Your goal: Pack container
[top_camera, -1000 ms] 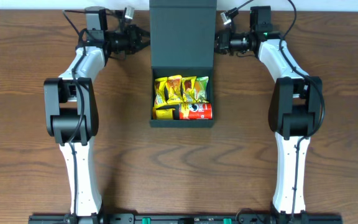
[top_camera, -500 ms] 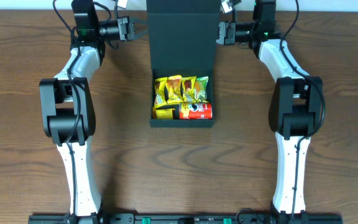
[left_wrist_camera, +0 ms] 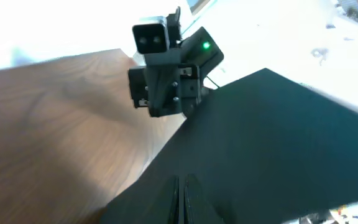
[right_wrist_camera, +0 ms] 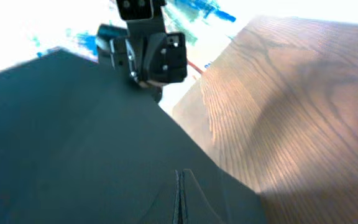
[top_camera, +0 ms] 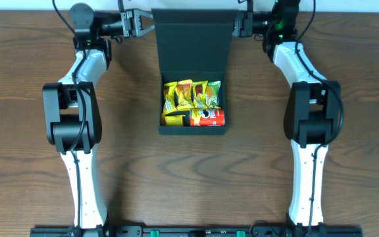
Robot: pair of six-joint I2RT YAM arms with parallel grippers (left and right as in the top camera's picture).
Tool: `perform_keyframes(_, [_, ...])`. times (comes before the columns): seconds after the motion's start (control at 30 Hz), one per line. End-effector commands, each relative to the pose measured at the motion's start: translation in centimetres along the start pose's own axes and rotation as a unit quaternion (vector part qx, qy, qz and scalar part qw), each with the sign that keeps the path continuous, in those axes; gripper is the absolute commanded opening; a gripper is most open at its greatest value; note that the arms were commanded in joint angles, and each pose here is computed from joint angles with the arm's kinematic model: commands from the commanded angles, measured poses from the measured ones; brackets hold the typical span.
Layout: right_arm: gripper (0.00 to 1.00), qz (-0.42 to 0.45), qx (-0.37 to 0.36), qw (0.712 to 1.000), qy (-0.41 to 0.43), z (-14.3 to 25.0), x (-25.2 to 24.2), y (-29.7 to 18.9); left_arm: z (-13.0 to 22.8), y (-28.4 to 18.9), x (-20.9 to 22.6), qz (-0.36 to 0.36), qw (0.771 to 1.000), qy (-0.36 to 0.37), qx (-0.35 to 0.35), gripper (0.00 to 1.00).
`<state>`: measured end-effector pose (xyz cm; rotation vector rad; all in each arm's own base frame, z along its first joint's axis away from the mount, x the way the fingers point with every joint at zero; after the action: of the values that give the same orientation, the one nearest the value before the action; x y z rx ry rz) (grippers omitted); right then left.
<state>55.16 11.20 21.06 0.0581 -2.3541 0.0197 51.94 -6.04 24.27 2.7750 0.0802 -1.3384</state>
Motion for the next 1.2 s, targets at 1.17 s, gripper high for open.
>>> perform_keyframes(1.17, [0.02,-0.03,0.015,0.999,0.043,-1.7,5.4,3.5,0.0,6.0,-6.1,0.044,0.997,-0.036,0.056,0.06])
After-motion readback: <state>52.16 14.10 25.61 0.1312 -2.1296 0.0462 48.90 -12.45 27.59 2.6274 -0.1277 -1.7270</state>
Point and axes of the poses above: each gripper's point midway between its finger pads, its own y axis out along the fingers, its own x axis along the line the jaws close on, z = x × y, the point moved 10 cm from there along -y, back along the fingers, and after that the axes turned 6 degrees about -y, right-handed, at the moved point
